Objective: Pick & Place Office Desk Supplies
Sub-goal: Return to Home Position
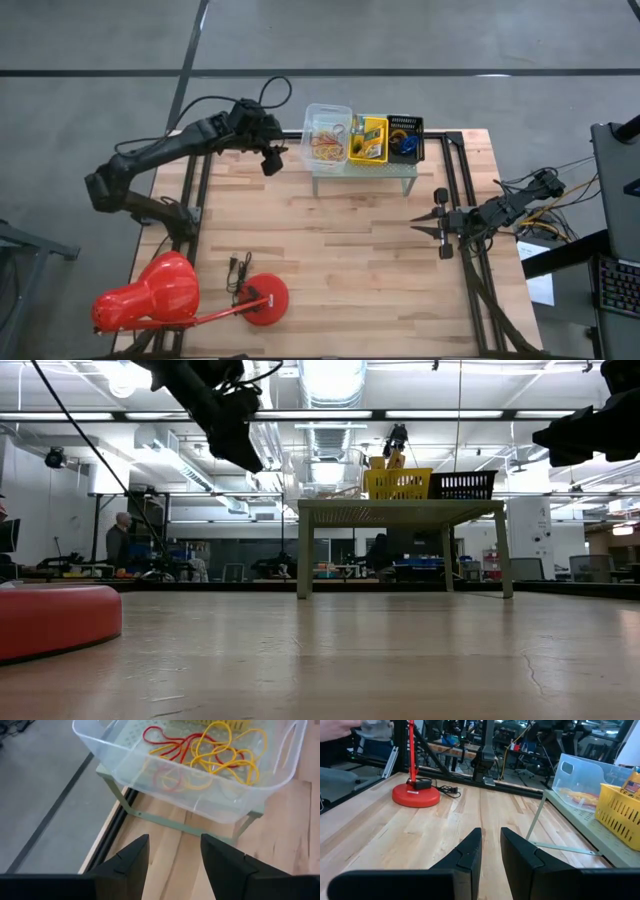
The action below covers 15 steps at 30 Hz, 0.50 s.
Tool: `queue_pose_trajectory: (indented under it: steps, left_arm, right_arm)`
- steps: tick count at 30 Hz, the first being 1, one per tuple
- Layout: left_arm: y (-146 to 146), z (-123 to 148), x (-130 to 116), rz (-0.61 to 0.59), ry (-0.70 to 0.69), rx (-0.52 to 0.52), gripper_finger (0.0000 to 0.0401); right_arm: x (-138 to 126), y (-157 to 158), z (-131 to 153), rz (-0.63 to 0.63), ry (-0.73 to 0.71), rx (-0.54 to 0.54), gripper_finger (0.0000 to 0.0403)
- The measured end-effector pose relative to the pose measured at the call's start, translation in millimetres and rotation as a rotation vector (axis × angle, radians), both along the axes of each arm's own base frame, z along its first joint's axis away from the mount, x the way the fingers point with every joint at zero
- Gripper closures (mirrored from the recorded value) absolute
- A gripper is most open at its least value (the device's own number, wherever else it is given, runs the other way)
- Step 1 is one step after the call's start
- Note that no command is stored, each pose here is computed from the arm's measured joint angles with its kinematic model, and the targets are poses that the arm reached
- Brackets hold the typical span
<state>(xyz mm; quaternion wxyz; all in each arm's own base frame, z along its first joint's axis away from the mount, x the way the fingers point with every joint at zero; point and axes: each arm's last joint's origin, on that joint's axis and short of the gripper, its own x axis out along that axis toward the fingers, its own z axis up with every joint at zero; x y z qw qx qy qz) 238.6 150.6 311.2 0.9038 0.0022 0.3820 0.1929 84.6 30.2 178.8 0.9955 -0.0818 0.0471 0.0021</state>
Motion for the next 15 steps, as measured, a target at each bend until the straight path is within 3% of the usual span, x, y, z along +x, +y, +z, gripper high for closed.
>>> queue_pose_trajectory:
  steps: [8,15]
  left_arm:
    - [15.5,-2.1,6.1,0.012,-0.046,0.058,0.0222]
    - [40.4,-18.6,8.7,0.052,-0.031,0.037,0.0222]
  right_arm:
    - [0.0,0.0,0.0,0.000,0.000,0.000,0.0335]
    - [0.0,-0.1,0.0,-0.001,0.000,0.000,0.0335]
